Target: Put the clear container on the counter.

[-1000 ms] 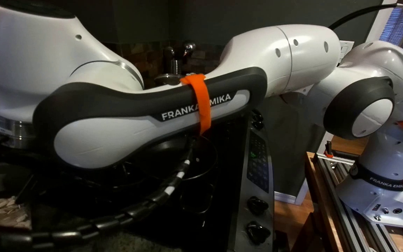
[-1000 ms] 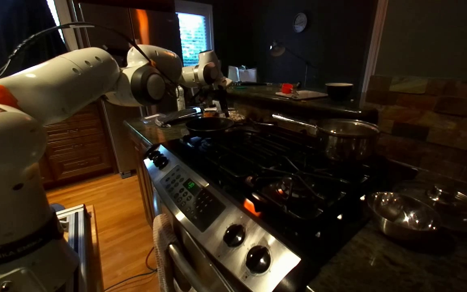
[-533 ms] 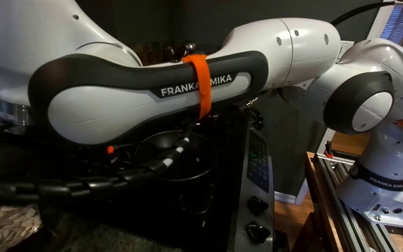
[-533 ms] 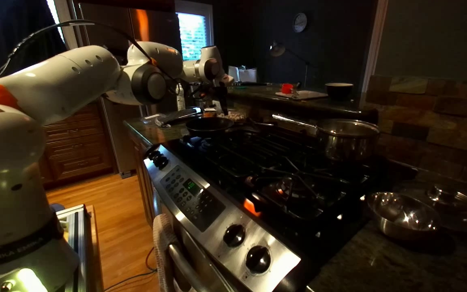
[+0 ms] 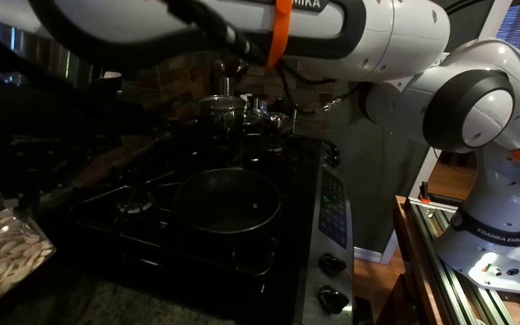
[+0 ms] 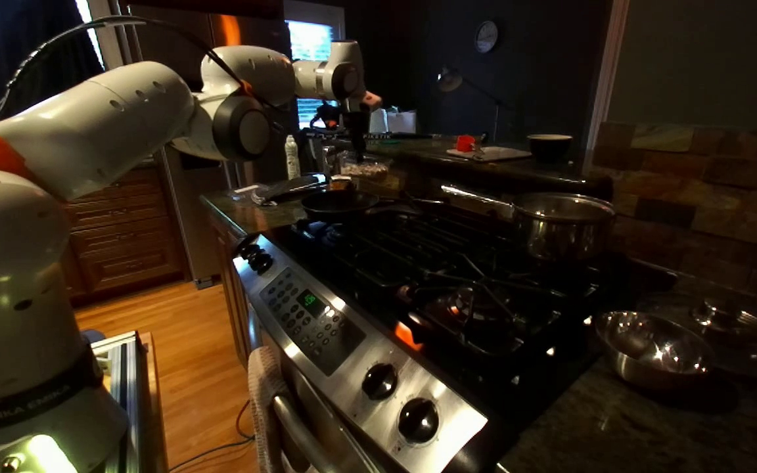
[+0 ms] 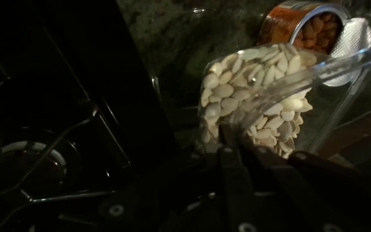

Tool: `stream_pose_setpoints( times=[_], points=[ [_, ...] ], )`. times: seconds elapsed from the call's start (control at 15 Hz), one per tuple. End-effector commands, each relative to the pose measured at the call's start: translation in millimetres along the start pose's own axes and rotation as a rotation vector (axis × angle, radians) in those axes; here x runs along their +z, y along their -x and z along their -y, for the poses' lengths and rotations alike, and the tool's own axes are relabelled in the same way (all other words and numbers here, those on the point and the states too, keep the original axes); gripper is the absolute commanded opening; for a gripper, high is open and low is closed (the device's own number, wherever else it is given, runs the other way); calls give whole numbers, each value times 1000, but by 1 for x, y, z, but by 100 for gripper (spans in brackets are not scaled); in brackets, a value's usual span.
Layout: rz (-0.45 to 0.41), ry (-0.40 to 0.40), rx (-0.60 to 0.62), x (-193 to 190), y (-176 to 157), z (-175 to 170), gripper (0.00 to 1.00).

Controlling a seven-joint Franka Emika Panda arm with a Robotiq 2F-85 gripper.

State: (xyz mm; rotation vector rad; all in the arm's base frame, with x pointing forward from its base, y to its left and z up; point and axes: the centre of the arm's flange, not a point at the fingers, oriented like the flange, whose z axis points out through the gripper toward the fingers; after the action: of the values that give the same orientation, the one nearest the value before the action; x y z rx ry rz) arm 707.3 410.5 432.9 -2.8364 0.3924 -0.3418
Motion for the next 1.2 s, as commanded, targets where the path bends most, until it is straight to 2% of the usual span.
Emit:
stream_pose_setpoints(
  times=[0.0,0.2,0.67,1.13],
  points=[
    [55,-46,-87,-36,-2,-4,1],
    [61,-92,-118,-65,-4,-17,1],
    [-32,-181,-12,-138,-29,-67,1],
    [-99,-221,53,-167,-26,-109,1]
  ],
)
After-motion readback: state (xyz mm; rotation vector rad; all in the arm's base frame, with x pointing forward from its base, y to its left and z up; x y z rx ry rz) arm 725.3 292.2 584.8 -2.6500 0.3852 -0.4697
